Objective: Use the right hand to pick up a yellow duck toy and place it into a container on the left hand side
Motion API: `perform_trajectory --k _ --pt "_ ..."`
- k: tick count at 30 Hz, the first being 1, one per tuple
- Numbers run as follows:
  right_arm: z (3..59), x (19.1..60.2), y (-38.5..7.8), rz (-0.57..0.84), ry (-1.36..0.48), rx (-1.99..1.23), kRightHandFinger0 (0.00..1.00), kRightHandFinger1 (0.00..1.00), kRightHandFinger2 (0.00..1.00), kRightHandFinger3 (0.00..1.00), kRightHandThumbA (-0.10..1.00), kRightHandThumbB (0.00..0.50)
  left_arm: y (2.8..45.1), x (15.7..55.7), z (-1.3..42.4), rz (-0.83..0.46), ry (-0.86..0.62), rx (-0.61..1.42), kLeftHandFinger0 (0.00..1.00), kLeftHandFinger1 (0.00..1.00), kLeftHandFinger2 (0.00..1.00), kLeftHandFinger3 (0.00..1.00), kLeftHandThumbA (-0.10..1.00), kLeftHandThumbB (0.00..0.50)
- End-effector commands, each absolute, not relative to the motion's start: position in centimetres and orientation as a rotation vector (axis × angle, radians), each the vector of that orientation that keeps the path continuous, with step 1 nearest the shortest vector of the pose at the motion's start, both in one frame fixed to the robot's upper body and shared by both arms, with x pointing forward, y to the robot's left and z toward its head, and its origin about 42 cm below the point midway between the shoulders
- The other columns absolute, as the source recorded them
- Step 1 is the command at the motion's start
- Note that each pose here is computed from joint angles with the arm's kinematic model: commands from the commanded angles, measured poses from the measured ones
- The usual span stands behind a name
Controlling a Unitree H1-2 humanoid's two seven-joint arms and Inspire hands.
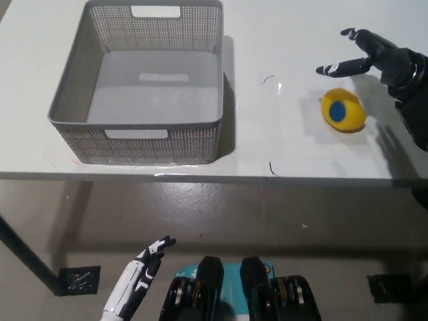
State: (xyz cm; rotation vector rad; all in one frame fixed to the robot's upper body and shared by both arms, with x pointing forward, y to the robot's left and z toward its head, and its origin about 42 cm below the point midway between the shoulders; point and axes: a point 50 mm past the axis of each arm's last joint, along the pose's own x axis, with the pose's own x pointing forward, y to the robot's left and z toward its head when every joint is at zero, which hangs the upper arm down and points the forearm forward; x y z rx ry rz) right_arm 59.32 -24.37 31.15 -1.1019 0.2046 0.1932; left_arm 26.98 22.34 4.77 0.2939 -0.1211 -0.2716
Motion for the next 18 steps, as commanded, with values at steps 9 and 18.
perform_trajectory --k 9,18 --pt "33.6 59.9 -24.5 0.258 0.248 -1.175 1.0 1.0 1.0 1.0 0.89 0.5 22.9 26.5 5.7 -0.295 -0.165 0.341 1.0 1.0 1.0 1.0 1.0 0.278" --pt "32.8 59.7 -25.3 0.307 0.316 -1.175 1.0 1.0 1.0 1.0 0.88 0.5 23.2 26.8 5.9 -0.3 -0.171 0.348 1.0 1.0 1.0 1.0 1.0 0.292"
